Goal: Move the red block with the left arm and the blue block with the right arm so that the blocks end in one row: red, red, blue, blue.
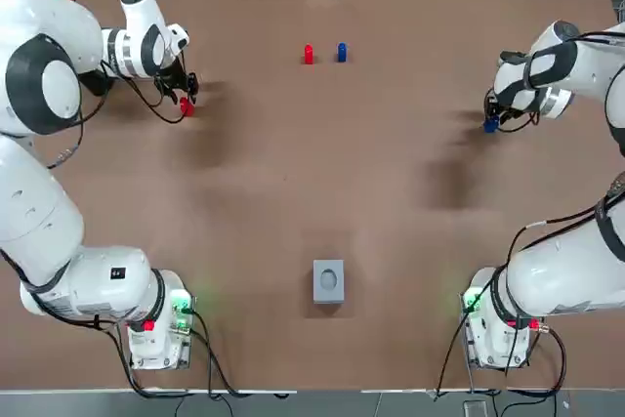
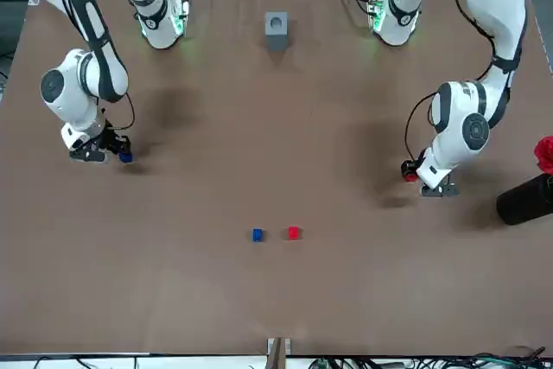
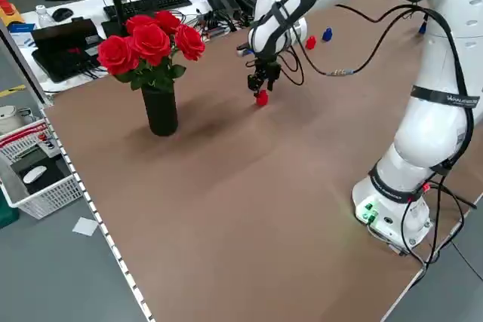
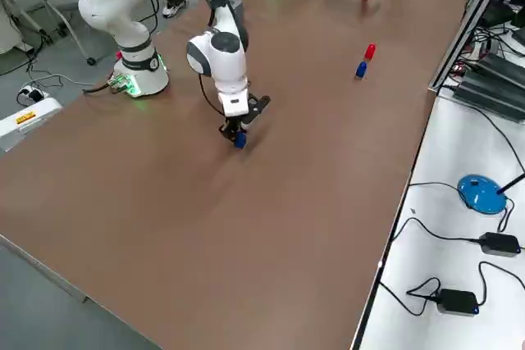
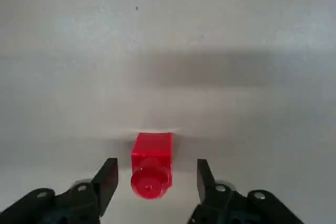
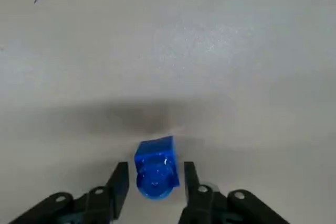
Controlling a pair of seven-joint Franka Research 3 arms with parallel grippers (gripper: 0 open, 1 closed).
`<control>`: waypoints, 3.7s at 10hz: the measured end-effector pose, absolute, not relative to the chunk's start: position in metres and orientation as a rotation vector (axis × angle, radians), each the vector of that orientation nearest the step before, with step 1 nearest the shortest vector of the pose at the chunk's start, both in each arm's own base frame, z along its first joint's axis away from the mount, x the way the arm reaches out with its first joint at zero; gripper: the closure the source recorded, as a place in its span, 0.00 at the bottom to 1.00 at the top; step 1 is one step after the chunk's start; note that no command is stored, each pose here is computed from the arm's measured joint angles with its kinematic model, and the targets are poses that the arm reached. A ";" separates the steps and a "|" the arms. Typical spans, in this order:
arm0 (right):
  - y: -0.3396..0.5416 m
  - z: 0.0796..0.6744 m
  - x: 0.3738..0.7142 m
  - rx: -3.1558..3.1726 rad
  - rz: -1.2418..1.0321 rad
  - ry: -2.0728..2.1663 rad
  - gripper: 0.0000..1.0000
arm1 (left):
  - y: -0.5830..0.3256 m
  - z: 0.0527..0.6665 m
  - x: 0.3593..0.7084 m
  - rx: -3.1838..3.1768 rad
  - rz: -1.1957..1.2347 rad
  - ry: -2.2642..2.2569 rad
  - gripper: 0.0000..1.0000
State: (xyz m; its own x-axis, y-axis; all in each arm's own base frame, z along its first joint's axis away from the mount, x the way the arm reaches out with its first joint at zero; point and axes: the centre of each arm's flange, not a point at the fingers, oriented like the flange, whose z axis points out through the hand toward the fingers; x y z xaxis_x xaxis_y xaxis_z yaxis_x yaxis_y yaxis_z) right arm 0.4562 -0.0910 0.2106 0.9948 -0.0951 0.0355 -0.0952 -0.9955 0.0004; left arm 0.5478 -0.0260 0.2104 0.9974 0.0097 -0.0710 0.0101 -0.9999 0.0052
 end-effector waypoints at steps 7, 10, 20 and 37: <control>-0.091 0.212 0.458 3.135 0.065 -0.151 0.70 | -0.026 0.218 0.553 3.134 -0.076 0.001 0.70; -0.088 0.216 0.464 3.135 0.084 -0.138 0.70 | -0.033 0.218 0.565 3.131 -0.052 -0.018 0.70; -0.030 0.213 0.506 3.186 0.141 -0.112 0.70 | -0.114 0.217 0.626 3.055 0.066 -0.157 0.70; 0.139 0.214 0.584 3.241 0.227 -0.304 0.70 | -0.301 0.215 0.669 3.060 0.270 -0.185 0.70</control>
